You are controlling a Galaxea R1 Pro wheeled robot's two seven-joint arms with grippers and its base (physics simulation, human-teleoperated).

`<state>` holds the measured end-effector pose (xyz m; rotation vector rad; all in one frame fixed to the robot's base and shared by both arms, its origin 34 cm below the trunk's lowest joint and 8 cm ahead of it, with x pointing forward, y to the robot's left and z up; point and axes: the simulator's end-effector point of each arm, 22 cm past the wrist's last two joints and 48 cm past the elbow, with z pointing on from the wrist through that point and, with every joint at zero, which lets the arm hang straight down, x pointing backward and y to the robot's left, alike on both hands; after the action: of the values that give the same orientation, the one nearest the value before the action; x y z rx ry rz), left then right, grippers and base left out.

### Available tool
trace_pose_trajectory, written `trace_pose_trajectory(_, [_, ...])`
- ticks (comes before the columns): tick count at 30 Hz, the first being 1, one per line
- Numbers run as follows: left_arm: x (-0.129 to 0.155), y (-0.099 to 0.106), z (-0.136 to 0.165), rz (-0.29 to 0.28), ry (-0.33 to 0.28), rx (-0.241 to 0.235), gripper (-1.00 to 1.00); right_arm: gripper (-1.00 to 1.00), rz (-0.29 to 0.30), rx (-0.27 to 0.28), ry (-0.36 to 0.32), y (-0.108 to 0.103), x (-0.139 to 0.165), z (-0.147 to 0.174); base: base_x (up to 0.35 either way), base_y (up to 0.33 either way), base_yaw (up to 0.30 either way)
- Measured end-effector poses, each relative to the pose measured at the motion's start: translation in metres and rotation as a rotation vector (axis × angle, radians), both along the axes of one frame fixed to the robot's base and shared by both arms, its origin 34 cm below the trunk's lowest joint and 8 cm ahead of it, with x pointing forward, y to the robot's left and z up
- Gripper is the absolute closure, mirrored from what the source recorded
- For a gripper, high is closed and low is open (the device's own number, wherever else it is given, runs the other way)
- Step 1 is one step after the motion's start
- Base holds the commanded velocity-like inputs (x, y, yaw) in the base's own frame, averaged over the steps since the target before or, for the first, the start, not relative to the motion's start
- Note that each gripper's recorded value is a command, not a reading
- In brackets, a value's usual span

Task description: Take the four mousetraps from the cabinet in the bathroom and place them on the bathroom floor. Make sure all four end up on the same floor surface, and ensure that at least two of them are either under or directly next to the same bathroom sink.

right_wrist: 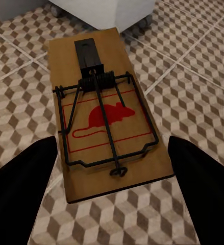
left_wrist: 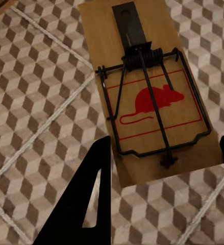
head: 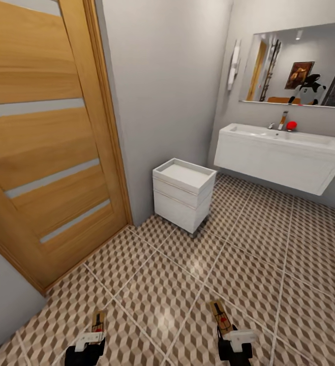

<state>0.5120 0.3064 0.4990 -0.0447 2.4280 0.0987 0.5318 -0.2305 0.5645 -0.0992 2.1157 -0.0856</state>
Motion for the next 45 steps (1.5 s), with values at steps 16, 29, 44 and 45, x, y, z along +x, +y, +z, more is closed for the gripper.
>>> trace_pose_trajectory(16, [0.0003, 0.0000, 0.0001, 0.000, 0.000, 0.000, 1.00, 1.00, 0.000, 0.000, 0.000, -0.0003, 0.0000, 0.0000, 0.149, -0.138, -0.200])
trace_pose_trajectory(29, [0.0004, 0.0000, 0.0002, -0.001, -0.001, 0.000, 1.00, 1.00, 0.000, 0.000, 0.000, 0.0000, 0.0001, 0.0001, 0.149, -0.137, -0.183])
trace_pose_trajectory(44, [0.0002, 0.0000, 0.0001, 0.000, 0.000, 0.000, 1.00, 1.00, 0.000, 0.000, 0.000, 0.0003, 0.0000, 0.0000, 0.150, -0.040, -0.142])
trace_pose_trajectory(45, [0.0003, 0.0003, 0.0002, 0.000, -0.001, 0.000, 1.00, 1.00, 0.000, 0.000, 0.000, 0.0003, 0.0000, 0.0000, 0.154, -0.001, -0.116])
